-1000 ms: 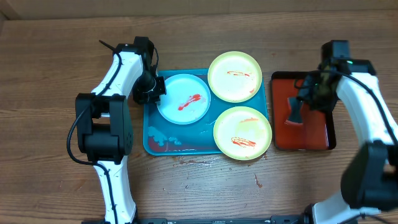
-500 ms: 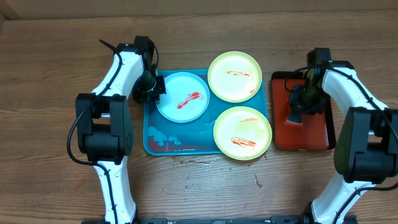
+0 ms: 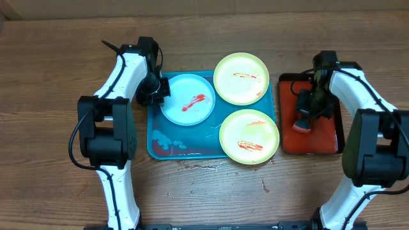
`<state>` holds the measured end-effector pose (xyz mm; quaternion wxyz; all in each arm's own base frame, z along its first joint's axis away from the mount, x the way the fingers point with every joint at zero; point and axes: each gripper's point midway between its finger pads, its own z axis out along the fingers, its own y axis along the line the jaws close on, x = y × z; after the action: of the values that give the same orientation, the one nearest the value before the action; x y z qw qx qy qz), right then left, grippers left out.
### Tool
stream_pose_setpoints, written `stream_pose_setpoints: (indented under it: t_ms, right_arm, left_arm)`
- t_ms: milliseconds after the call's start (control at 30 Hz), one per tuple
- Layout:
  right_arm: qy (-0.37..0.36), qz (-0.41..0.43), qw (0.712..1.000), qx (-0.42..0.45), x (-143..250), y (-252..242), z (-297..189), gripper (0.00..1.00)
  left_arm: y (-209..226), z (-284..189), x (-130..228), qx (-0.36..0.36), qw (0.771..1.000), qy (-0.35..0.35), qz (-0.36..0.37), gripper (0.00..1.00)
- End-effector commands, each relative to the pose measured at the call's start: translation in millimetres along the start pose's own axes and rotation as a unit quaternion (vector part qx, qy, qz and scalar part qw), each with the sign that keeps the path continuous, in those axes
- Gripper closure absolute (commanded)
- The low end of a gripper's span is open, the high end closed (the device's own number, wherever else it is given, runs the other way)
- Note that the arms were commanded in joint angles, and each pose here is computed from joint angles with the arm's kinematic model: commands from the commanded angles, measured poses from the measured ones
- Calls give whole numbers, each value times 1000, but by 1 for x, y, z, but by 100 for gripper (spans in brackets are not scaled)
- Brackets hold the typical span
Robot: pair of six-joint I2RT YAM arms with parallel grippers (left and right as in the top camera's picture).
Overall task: Clean dirty plates on tray and stack at the side
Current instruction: 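Grasp the orange-green sponge on the red tray with the right gripper, then scrub the white plate with the sponge while the left gripper holds it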
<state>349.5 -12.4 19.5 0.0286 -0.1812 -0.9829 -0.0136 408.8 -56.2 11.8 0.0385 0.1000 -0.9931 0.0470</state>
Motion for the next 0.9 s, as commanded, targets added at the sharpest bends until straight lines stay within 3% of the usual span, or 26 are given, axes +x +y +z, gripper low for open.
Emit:
stream_pose_setpoints:
  t_ms: [0,233,433,633,867]
  right_arm:
    - [-59,-4,998,-13,-19,7,-48,96]
    - [-63,-54,990,-112,-11,49,-119,96]
    - [-82,-118,964,-226,3,137,-156,96]
    - [-119,-137,949,-257,20,227,-155,96]
    - [-123,-167,945,-254,32,300,-100,96]
  left_arm:
    - [2,-7,1,-15,1000,-13,5,96]
    - [0,-7,2,-12,1000,-11,25,96]
    - [-9,-7,6,15,999,-1,38,96]
    - [-16,-7,7,34,999,3,40,95]
    - [-14,-7,13,32,998,14,46,96]
